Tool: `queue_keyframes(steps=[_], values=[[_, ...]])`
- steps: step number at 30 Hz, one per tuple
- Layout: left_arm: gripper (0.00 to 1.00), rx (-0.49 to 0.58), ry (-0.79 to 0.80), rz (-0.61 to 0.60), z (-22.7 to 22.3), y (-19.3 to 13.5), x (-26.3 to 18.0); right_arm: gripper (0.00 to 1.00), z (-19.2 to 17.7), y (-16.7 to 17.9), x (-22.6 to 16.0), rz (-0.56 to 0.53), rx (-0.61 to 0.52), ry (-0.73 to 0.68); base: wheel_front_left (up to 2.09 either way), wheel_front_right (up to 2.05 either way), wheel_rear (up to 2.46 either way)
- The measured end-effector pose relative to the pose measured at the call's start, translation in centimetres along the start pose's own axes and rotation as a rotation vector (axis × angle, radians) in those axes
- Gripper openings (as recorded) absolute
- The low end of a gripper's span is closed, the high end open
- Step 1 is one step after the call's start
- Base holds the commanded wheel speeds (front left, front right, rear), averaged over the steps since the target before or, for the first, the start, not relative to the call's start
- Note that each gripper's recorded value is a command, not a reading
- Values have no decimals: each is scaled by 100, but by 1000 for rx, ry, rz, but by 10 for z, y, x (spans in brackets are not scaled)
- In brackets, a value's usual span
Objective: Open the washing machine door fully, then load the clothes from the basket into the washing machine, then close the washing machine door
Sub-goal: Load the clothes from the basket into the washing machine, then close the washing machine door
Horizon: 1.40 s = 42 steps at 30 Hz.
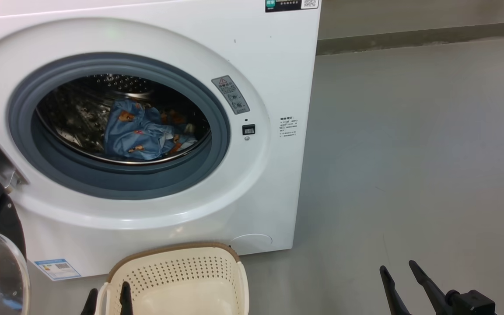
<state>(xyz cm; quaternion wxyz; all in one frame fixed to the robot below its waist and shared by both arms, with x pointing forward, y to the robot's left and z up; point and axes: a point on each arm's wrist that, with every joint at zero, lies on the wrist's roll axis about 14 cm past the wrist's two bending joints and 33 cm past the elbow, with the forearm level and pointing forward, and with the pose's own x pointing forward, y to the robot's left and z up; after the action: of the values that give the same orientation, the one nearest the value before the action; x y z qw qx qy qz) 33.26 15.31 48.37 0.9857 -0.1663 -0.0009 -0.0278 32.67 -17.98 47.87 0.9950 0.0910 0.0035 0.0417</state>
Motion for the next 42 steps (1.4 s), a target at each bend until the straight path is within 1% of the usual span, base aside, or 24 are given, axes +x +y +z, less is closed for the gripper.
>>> queue_keyframes(steps=[13,30,42], values=[[100,-8,-12,33,4,6,-18,100,4,5,4,25,-24,-9,0,0,0],[100,-7,-46,31,14,5,-18,100,4,9,4,42,-27,-9,0,0,0],[100,-5,-43,39,13,7,-20,100,2,12,5,51,-28,-5,0,0,0]])
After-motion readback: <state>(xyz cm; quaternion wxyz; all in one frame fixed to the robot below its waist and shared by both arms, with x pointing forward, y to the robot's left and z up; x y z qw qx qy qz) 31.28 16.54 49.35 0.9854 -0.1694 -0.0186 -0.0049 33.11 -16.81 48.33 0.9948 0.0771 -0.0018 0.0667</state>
